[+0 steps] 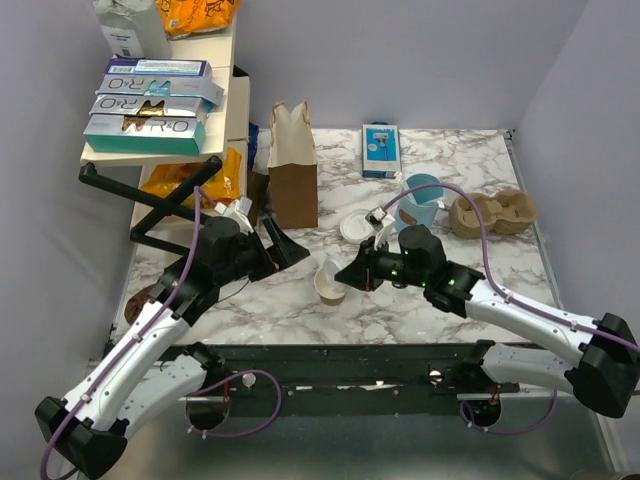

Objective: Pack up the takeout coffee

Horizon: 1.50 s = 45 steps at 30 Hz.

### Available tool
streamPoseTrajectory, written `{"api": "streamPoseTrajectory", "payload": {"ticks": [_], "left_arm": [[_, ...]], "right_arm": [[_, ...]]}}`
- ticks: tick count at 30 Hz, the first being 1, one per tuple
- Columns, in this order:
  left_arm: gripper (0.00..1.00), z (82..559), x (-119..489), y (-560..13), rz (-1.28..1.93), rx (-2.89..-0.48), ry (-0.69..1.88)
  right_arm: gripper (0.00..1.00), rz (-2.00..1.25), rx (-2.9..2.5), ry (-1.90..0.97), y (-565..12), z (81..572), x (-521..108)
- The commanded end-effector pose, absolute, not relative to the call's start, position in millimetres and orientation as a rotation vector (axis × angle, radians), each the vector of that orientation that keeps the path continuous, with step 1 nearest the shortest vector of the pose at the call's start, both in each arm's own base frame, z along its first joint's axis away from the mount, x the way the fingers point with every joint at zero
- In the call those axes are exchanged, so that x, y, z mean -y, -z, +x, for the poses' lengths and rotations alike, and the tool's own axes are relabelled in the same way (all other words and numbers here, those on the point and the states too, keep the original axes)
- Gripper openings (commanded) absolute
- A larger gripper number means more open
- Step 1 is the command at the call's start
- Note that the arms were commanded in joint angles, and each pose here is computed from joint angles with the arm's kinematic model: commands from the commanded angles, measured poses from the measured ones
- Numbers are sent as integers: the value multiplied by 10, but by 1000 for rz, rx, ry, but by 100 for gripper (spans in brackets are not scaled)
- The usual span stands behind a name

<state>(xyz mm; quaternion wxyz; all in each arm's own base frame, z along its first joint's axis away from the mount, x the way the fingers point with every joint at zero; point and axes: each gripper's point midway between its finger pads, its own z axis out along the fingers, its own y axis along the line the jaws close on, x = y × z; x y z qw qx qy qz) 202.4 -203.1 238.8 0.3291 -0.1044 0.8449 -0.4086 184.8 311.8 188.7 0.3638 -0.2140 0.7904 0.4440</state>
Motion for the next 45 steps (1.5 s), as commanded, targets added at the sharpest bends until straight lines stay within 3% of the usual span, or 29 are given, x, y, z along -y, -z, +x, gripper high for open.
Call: {"api": "streamPoseTrajectory", "payload": {"ticks": [1,19,32,45], "left_arm": [[99,2037,2180,-2180,-164,-2182,1150],[99,2079,2417,-1643,-168,-2310,1234],[99,2011,2464,-1421,-159,-2383,1251],[99,1955,2692,-1343,-158,-2431,1335]], "right_arm": [[22,-388,-2171,-1362,-1734,1723,-3169],[33,-209,-2225,-1417,-1497,1869,-3067],[47,-165,-2251,-1203,-1422,2010,-2839],[48,-171,-2297,-1102,-1312,2049,-2756]]}}
